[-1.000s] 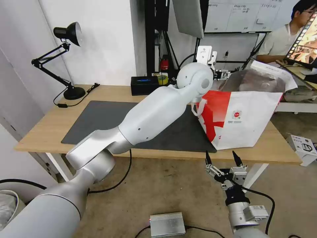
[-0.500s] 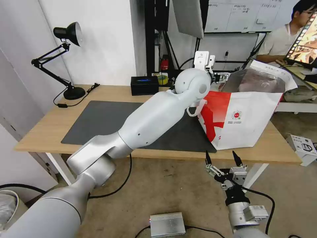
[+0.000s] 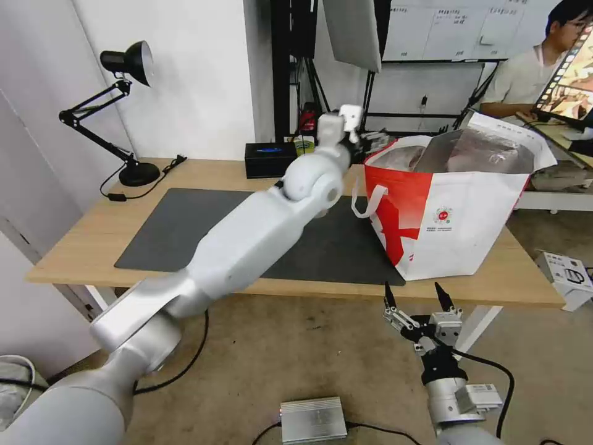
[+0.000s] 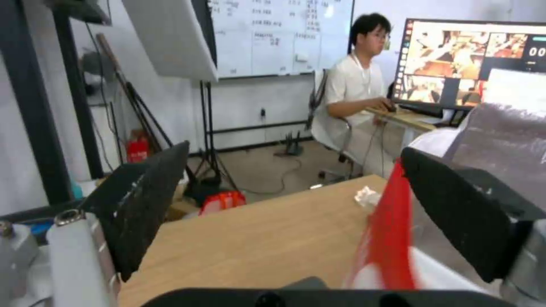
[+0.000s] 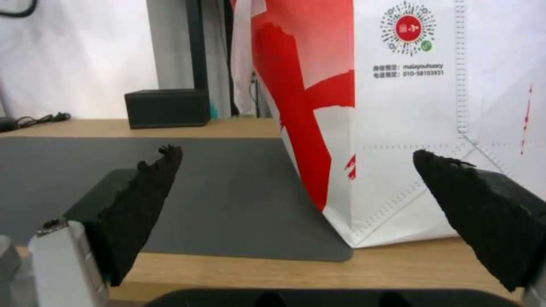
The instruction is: Pick up the trash from the table and place it into the takeout bag.
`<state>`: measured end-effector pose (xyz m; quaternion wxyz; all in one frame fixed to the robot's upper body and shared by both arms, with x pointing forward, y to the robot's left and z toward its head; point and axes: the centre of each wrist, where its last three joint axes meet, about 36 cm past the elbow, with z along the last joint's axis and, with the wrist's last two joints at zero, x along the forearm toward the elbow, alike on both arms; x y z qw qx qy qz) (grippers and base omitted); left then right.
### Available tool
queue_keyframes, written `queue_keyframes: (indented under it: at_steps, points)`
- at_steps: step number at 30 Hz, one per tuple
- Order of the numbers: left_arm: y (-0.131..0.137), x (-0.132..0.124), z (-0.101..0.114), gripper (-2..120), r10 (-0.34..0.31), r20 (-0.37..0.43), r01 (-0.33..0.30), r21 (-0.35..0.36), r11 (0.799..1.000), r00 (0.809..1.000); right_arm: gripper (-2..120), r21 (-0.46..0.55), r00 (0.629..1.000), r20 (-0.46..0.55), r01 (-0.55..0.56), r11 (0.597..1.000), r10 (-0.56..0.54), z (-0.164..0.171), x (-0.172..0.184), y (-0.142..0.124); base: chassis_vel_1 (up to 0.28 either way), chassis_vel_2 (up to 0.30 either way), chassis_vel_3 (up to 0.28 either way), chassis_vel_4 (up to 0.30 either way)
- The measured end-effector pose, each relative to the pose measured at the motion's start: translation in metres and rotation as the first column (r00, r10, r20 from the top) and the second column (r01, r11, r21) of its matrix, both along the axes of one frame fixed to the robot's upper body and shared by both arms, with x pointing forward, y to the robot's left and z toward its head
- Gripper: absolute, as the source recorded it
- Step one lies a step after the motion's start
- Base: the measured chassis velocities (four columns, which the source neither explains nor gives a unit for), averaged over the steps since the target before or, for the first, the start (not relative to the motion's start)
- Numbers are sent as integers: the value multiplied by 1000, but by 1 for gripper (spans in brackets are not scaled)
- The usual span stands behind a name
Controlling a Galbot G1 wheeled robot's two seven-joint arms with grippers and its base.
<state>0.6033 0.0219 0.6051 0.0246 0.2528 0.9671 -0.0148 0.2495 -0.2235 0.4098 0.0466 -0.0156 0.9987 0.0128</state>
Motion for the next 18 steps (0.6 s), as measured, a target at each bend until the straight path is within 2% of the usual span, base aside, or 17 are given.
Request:
queue_keyframes:
  at_steps: [4, 5, 8, 9, 11, 15, 18]
  points:
    - [24, -1, -23, 100, 24, 62, -25, 15, 1000, 998, 100, 0, 1000, 0, 0, 1000, 0, 0, 0, 0, 0, 0, 0, 0]
    - [24, -1, -23, 100, 24, 62, -25, 15, 1000, 998, 100, 0, 1000, 0, 0, 1000, 0, 0, 0, 0, 0, 0, 0, 0]
    - [48, -5, -35, 100, 29, 111, -36, 66, 997, 993, 100, 0, 1000, 0, 0, 1000, 0, 0, 0, 0, 0, 0, 0, 0]
    - [48, -5, -35, 100, 29, 111, -36, 66, 997, 993, 100, 0, 1000, 0, 0, 1000, 0, 0, 0, 0, 0, 0, 0, 0]
    - [69, -11, -45, 100, 38, 126, -50, 91, 995, 991, 100, 0, 1000, 0, 0, 1000, 0, 0, 0, 0, 0, 0, 0, 0]
    - [87, -18, -55, 100, 49, 127, -63, 105, 992, 991, 100, 0, 1000, 0, 0, 1000, 0, 0, 0, 0, 0, 0, 0, 0]
    - [112, -30, -73, 100, 80, 115, -93, 113, 989, 990, 100, 0, 1000, 0, 0, 1000, 0, 0, 0, 0, 0, 0, 0, 0]
